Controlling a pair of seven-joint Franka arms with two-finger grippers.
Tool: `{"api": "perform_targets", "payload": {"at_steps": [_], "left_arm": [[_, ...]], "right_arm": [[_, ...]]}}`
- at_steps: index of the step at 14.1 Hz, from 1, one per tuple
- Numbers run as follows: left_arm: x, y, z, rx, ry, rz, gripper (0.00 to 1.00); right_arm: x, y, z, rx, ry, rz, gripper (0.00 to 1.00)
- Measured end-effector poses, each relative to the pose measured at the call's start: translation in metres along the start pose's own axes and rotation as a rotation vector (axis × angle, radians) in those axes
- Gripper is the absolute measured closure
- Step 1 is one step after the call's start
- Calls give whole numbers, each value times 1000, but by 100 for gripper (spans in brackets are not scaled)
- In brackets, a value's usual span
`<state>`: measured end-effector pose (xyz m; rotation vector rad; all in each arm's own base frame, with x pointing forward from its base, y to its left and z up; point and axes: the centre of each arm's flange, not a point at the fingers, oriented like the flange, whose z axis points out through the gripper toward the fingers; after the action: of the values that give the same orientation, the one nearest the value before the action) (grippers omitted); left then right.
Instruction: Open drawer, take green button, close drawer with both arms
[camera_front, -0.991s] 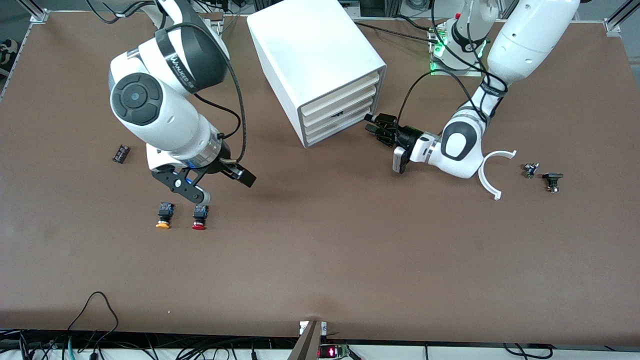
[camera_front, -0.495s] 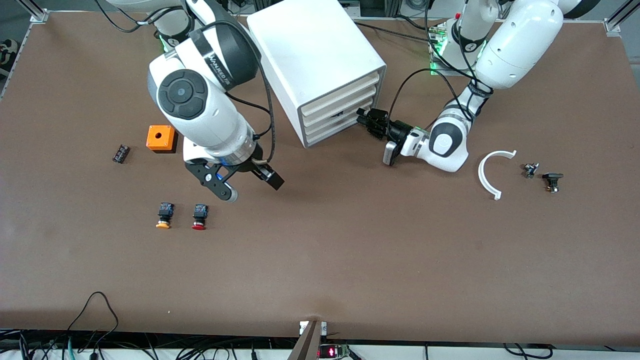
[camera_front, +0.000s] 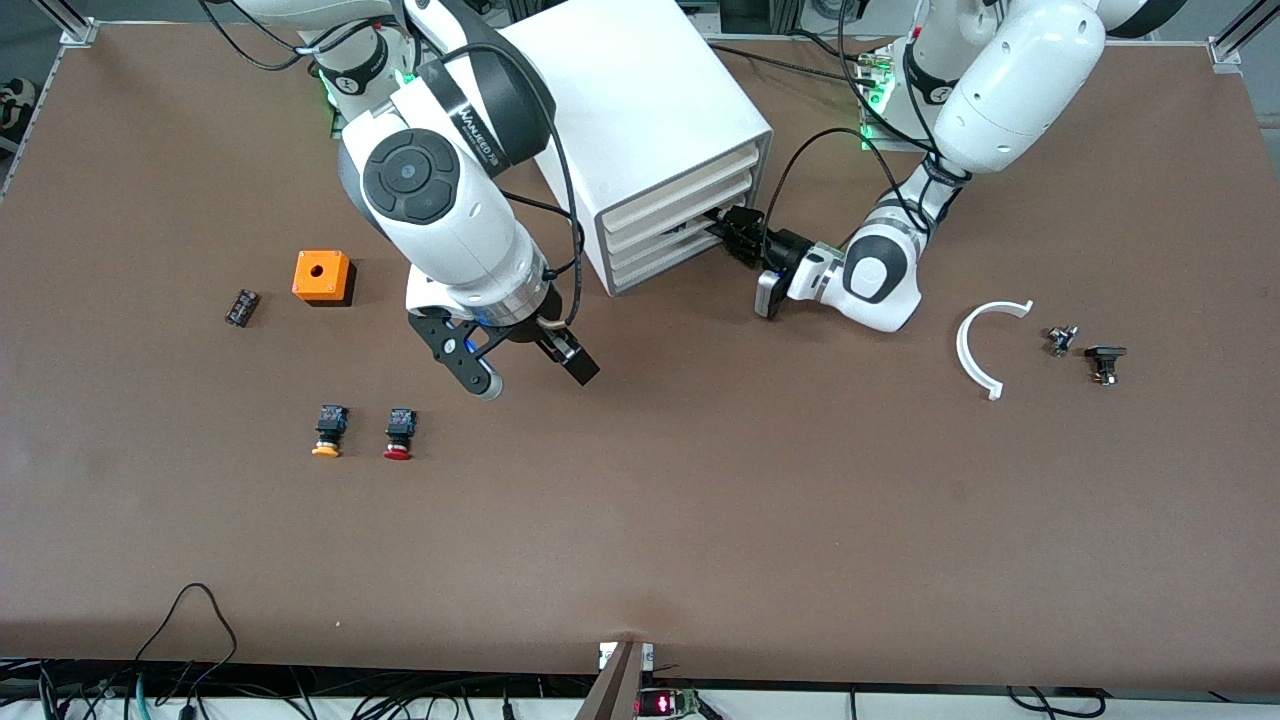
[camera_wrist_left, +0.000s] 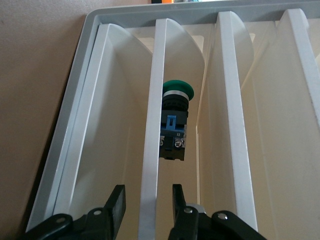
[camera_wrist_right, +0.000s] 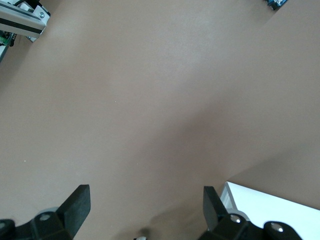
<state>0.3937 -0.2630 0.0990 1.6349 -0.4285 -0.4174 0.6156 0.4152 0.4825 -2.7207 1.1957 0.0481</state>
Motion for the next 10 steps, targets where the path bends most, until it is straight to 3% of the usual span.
{"api": "perform_targets", "payload": {"at_steps": [2,5,10], "left_arm": [[0,0,4,-2,-1,-1,59],[-1,0,8,0,-9,0,88],[4,0,-2,9,12,7,89]], "right_arm": [[-5,-2,0,12,-6,20,0],[-22,-9,7,36,-13,60,0],[-56,-17,28,44,-26,101,0]]}}
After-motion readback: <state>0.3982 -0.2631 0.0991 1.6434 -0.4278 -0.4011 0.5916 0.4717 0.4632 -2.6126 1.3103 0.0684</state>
